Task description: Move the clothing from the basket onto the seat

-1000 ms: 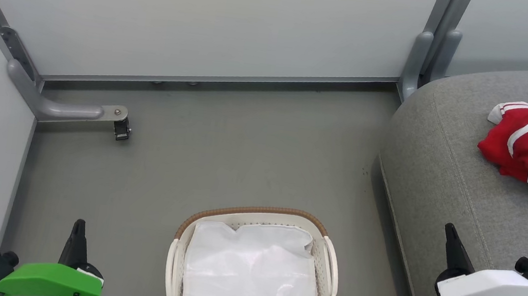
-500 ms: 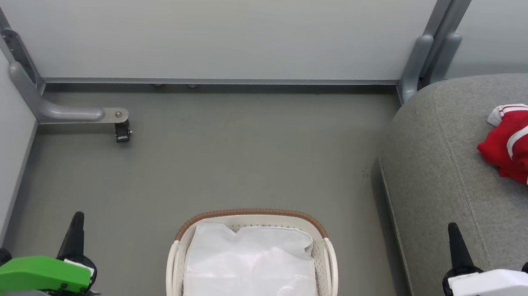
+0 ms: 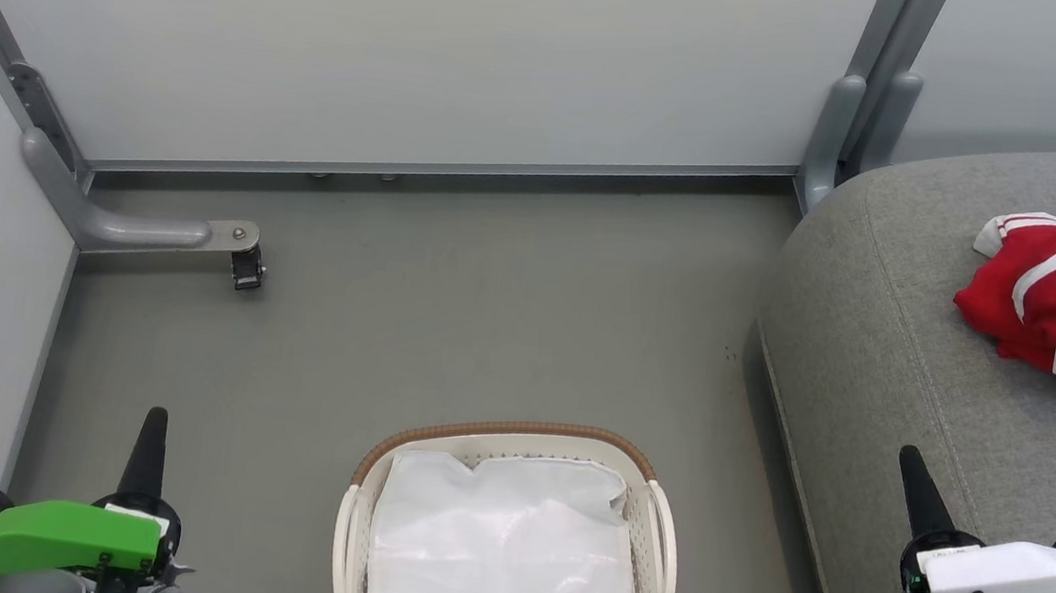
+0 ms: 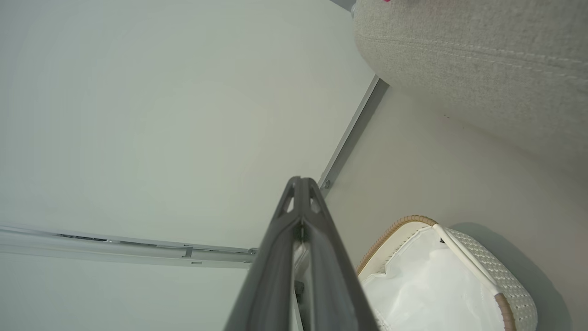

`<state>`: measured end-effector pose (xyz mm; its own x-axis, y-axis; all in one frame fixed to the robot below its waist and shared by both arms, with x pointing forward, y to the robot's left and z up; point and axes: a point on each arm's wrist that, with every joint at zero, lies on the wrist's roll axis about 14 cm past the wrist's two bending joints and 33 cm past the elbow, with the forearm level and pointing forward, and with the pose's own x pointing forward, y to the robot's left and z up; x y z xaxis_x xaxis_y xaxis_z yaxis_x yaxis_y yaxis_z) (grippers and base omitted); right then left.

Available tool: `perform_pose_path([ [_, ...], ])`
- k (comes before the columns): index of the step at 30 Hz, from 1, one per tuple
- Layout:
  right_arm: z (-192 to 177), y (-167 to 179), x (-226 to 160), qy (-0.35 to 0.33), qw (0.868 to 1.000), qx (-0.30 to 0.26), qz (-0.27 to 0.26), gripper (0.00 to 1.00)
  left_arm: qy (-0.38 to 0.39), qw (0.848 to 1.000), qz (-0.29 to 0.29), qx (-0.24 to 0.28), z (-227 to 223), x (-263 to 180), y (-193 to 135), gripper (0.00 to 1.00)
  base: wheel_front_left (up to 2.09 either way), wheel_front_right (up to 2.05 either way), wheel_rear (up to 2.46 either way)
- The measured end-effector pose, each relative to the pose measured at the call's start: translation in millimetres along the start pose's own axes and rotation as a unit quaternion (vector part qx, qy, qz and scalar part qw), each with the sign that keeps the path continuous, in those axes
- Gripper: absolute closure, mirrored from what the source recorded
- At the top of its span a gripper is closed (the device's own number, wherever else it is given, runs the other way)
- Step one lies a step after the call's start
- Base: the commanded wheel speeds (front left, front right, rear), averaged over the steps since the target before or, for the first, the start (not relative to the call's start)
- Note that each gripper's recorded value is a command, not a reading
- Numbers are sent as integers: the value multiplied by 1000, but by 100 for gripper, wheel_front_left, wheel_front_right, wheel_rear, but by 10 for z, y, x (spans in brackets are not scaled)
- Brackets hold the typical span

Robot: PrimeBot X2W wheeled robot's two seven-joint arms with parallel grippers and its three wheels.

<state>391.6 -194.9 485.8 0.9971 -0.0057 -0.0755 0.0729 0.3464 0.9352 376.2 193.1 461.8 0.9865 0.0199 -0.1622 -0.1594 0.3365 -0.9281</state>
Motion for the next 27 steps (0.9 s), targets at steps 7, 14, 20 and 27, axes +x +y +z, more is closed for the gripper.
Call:
perform_pose_path([
  [7,18,30,-2,0,1000,30,5,100,-2,999,-13,-31,36,18,-71,100,0,0,0],
  [14,38,55,-10,-2,998,64,10,100,-3,998,-23,-63,67,22,-122,100,0,0,0],
  [20,53,80,-12,-2,996,87,15,100,-3,996,-34,-87,90,32,-180,100,0,0,0],
  [27,68,108,-17,-3,993,113,20,100,-2,993,-42,-112,110,31,-220,100,0,0,0],
])
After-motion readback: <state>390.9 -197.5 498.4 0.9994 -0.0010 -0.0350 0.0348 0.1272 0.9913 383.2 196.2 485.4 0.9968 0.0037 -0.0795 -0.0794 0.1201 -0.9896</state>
